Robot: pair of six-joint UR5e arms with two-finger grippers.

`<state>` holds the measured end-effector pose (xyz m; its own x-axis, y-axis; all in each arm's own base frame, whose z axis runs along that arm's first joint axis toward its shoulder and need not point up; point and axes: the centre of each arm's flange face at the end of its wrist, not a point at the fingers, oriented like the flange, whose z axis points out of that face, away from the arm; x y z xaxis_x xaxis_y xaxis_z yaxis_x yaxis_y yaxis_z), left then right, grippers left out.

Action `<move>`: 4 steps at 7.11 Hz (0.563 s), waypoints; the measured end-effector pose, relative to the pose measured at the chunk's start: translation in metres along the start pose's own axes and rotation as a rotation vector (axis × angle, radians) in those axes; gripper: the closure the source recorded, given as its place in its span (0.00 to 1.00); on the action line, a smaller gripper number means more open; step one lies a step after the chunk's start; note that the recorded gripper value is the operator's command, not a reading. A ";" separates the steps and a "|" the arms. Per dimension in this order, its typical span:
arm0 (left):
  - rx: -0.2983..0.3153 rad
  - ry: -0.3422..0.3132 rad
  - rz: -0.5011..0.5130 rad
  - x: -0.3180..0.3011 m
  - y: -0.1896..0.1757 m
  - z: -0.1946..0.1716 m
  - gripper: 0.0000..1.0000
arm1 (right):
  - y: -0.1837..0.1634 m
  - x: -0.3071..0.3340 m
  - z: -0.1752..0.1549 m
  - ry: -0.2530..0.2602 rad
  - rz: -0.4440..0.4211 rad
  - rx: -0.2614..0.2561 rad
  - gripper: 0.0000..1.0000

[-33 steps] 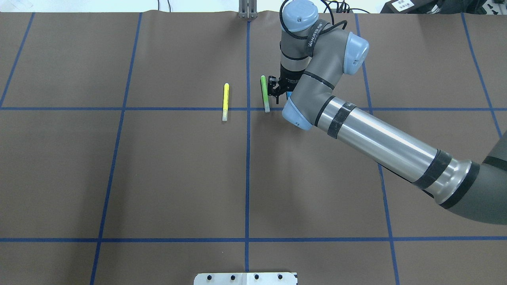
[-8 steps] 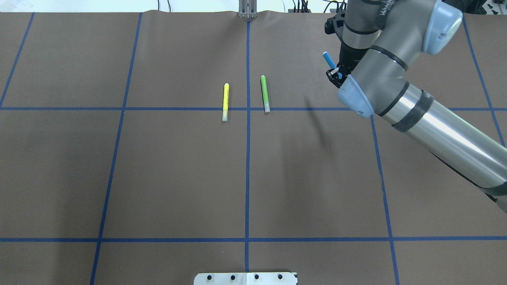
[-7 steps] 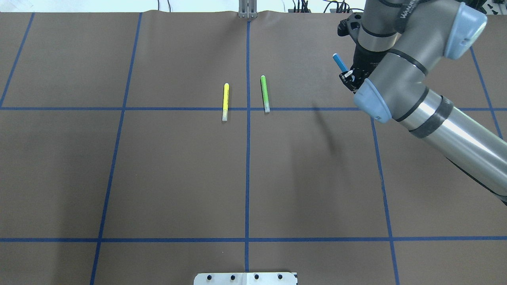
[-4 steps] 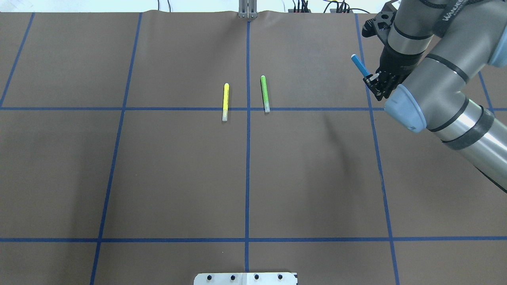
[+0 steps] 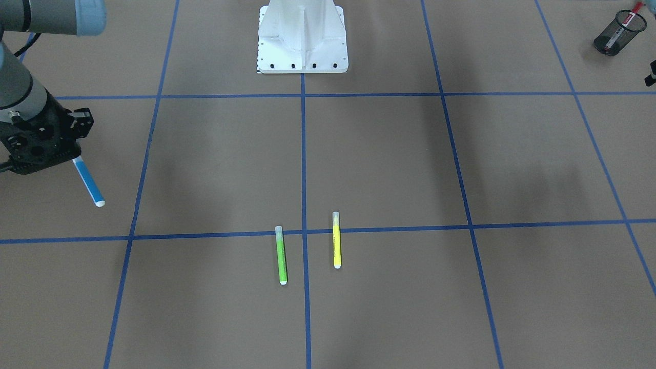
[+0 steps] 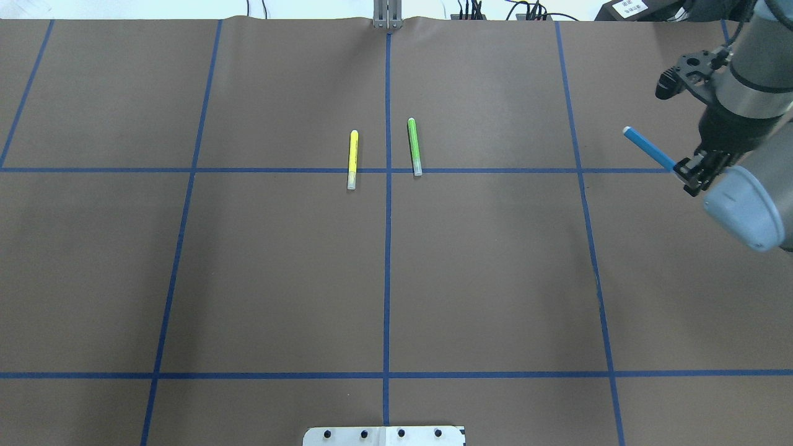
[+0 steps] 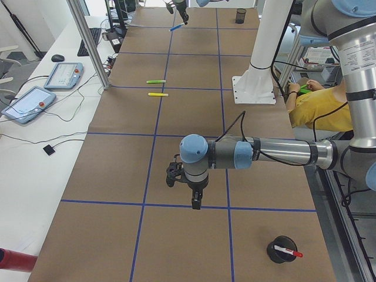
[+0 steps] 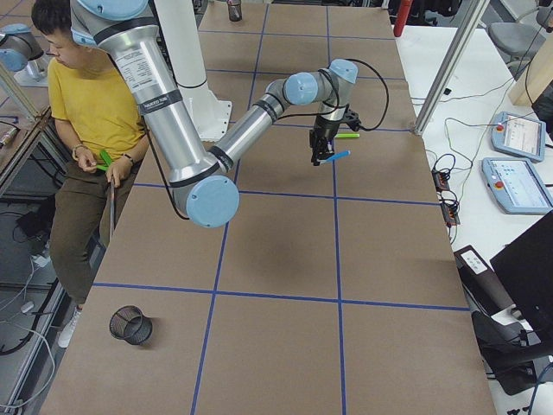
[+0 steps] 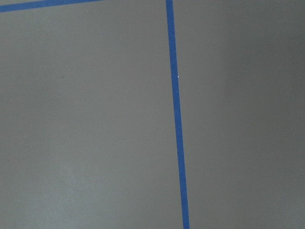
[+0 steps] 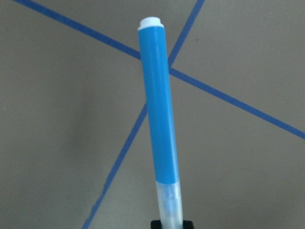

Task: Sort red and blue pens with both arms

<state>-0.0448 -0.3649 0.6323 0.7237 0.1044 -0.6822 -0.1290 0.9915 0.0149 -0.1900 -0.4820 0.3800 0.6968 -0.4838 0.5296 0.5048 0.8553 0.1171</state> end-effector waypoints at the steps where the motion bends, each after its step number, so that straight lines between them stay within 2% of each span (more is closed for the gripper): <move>1: -0.001 -0.001 0.000 -0.001 0.001 0.000 0.00 | 0.037 0.019 0.014 0.004 -0.022 -0.036 1.00; 3: -0.002 -0.003 0.001 -0.002 0.004 0.002 0.00 | 0.115 0.059 0.034 0.027 -0.120 -0.150 1.00; 4: -0.001 -0.003 0.002 -0.002 0.004 0.002 0.00 | 0.152 0.076 0.043 0.048 -0.176 -0.233 1.00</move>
<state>-0.0458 -0.3609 0.6350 0.7258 0.1064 -0.6796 -0.1311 0.9913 0.0151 -0.0819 -0.3809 0.4743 0.6087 -0.6338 0.4773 0.7195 0.6944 0.0045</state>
